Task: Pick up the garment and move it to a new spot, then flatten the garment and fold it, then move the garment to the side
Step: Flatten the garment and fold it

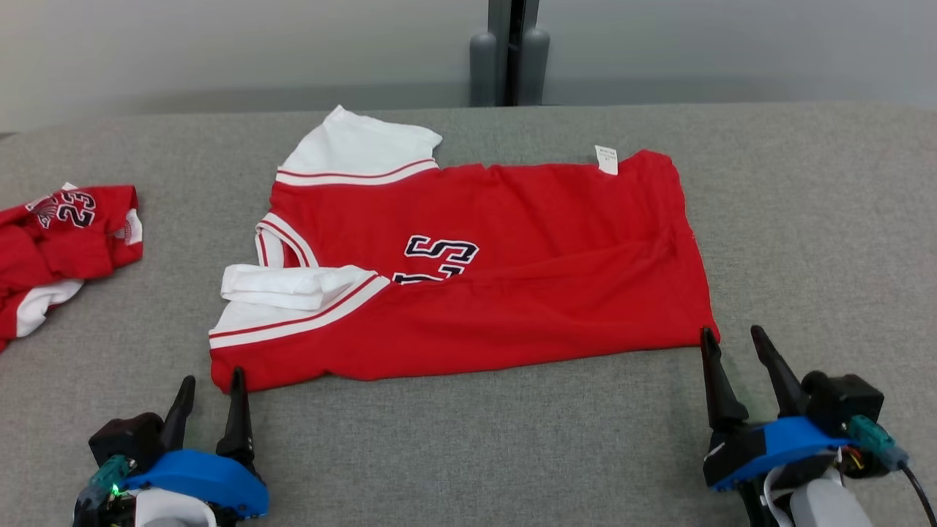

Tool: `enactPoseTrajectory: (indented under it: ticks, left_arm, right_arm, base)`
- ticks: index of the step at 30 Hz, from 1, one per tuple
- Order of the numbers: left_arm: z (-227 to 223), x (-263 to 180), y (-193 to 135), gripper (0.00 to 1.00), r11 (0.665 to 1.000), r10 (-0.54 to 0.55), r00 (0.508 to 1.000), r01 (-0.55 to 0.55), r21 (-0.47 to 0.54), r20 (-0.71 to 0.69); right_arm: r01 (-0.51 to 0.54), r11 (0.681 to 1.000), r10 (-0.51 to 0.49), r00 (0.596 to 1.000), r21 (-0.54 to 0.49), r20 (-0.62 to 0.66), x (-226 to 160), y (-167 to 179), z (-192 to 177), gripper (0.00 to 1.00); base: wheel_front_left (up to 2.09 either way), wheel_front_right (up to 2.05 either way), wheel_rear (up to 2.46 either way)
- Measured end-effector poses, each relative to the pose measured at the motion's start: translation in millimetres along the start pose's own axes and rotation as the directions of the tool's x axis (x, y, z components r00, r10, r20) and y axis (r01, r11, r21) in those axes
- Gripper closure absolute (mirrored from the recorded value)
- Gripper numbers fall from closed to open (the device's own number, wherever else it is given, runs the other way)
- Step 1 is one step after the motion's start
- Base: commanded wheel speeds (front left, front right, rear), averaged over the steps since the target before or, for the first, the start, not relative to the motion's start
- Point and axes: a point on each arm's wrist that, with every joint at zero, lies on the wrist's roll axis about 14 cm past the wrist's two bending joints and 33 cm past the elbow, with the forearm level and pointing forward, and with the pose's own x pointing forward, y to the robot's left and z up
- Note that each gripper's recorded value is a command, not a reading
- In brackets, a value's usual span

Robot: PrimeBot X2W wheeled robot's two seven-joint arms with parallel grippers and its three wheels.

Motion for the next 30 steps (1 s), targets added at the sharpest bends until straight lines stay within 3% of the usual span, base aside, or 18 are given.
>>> enactPoseTrajectory:
  ticks: [9,10,11,13,14,15,24,25,26,27,30]
  left_arm:
    - [-21.9,16.5,-4.5,0.0,0.999,-0.043,0.995,0.042,-0.01,-0.088]
    - [-22.8,17.1,-5.4,0.16,0.999,-0.049,0.994,0.048,-0.011,-0.093]
    - [-24.2,17.6,-6.8,0.49,0.998,-0.058,0.993,0.057,-0.008,-0.099]
    - [-24.9,19.3,-8.4,0.71,0.998,-0.07,0.992,0.069,-0.008,-0.105]
    - [-24.7,20.3,-8.7,0.96,0.997,-0.074,0.992,0.074,-0.009,-0.106]
    - [-25.2,20.6,-9.5,1.0,0.997,-0.08,0.991,0.079,-0.01,-0.11]
    - [-27.4,20.4,-13.6,1.0,0.994,-0.108,0.986,0.108,-0.009,-0.126]
    - [-27.3,20.0,-13.7,1.0,0.994,-0.109,0.986,0.109,-0.011,-0.126]
    - [-26.5,19.7,-14.0,1.0,0.994,-0.111,0.986,0.111,-0.01,-0.124]
    - [-25.6,19.1,-14.4,1.0,0.994,-0.113,0.986,0.113,-0.008,-0.123]
    - [-20.9,16.7,-16.2,1.0,0.993,-0.118,0.987,0.118,-0.007,-0.111]
  right_arm:
    - [0.003,1.0,-0.002,1.0,0.014,-0.013,37.1,-0.1,-1.6,0.0]
    - [0.005,1.0,-0.004,1.0,0.012,-0.028,38.7,-0.6,-5.7,0.0]
    - [0.004,1.0,-0.003,0.999,0.006,-0.039,41.0,-0.5,-8.6,0.0]
    - [0.003,1.0,-0.003,0.998,0.004,-0.06,46.6,0.1,-14.1,0.0]
    - [0.001,1.0,-0.001,0.998,0.005,-0.066,49.7,1.0,-15.5,0.0]
    - [-0.001,1.0,0.001,0.997,0.006,-0.073,52.7,2.0,-16.9,0.0]
    - [0.048,0.999,-0.044,0.981,0.02,-0.188,56.8,-8.7,-49.3,0.04]
    - [0.049,0.999,-0.043,0.98,0.024,-0.196,57.0,-8.2,-51.3,0.26]
    - [0.044,0.999,-0.038,0.979,0.023,-0.203,56.6,-6.9,-53.3,0.68]
    - [0.04,0.999,-0.033,0.978,0.027,-0.208,56.2,-4.9,-54.5,1.0]
    - [0.034,0.999,-0.025,0.979,0.04,-0.204,54.3,-2.3,-51.3,1.0]
  base:
    - [0.0,0.0,0.0]
    - [0.0,0.0,0.0]
    - [0.0,0.0,0.0]
    - [0.0,0.0,0.0]
    - [0.0,0.0,0.0]
    - [0.0,0.0,0.0]
    - [0.0,0.0,0.0]
    - [0.0,0.0,0.0]
    - [0.0,0.0,0.0]
    - [0.0,0.0,0.0]
    - [0.0,0.0,0.0]
